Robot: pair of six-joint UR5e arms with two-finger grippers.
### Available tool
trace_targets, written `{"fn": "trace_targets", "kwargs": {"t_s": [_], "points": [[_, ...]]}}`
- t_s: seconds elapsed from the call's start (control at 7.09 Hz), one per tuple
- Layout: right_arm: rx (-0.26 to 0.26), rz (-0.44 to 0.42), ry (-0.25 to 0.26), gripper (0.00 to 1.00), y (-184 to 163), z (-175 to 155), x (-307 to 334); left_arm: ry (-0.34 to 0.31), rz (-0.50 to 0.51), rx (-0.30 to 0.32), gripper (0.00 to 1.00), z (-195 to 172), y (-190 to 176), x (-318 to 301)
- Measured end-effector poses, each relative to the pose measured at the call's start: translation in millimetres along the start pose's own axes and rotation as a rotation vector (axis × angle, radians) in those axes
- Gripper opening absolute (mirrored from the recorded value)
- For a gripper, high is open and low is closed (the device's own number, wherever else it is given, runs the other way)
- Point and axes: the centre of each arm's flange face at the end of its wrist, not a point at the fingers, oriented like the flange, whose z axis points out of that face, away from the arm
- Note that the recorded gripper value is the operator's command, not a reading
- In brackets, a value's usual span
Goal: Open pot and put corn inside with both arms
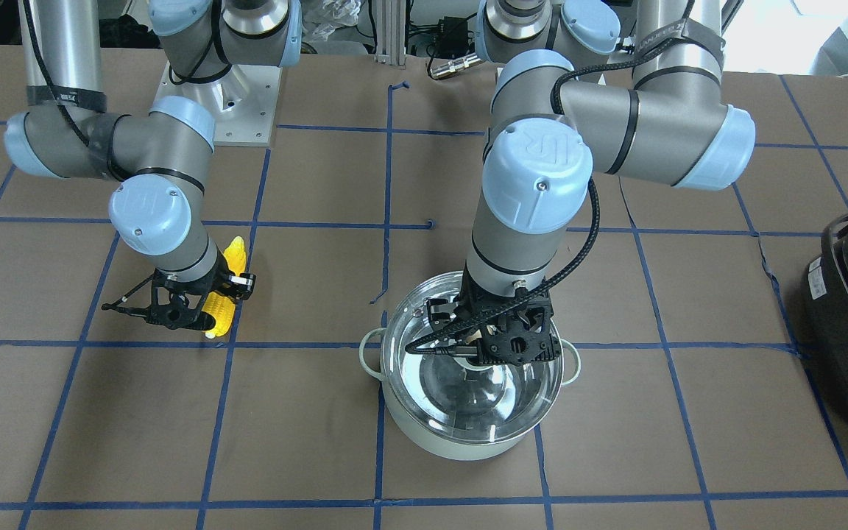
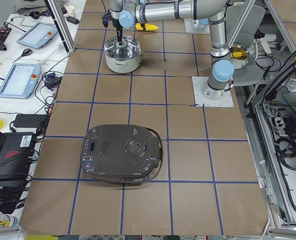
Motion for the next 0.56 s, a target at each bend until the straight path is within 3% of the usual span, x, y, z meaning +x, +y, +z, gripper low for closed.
{"fn": "trace_targets", "kwargs": {"t_s": [0.28, 0.56], "points": [[0.024, 0.049, -0.040, 0.00, -20.2, -43.7, -6.1, -0.003, 0.033, 0.018, 0.00, -19.9, -22.2, -39.5], [0.036, 0.056, -0.045, 0.00, -28.1, -69.1, -9.0, -0.016, 0.069, -0.004, 0.00, -25.6, -43.6, -111.9]]}}
